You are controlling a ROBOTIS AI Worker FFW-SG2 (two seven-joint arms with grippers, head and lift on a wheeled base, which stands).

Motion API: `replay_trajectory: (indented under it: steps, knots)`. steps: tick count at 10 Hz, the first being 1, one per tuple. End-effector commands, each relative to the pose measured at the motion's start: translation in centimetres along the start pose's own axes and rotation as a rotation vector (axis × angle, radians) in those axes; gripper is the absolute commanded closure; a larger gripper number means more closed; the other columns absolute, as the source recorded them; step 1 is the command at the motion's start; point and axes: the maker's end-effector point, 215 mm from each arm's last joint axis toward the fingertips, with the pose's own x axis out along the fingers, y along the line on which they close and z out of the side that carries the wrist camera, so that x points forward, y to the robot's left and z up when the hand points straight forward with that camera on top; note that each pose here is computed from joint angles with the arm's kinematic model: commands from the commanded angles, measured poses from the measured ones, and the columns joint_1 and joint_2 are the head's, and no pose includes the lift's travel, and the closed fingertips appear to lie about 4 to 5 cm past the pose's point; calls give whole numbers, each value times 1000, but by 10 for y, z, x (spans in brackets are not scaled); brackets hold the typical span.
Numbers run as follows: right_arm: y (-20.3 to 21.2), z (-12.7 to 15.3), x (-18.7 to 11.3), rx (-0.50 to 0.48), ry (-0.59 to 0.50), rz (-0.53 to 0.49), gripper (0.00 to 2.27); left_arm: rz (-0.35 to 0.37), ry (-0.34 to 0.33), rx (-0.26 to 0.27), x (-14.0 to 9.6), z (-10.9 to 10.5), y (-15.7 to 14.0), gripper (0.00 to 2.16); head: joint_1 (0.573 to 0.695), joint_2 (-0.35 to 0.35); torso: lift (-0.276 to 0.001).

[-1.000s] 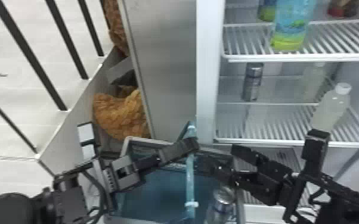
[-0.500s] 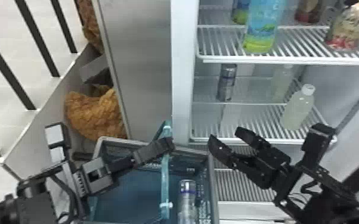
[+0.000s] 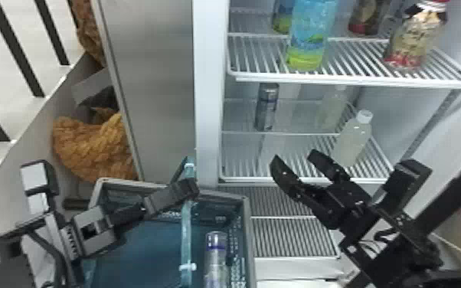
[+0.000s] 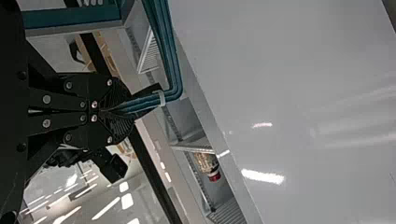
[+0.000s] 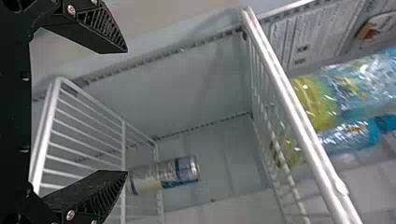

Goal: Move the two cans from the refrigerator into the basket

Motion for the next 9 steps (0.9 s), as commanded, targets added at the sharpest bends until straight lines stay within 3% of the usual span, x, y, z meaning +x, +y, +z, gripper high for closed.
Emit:
replay_trajectory:
  steps: [1,9]
  knots:
    - [-10,3,0,-9,-18,-28,119,-1,0,0,0,0,0,1210,695,-99,-219]
    - [-69,16,41,-135,-67,-151,110,-3,4,-8,2,-3,-1,1210,695,-146,-219]
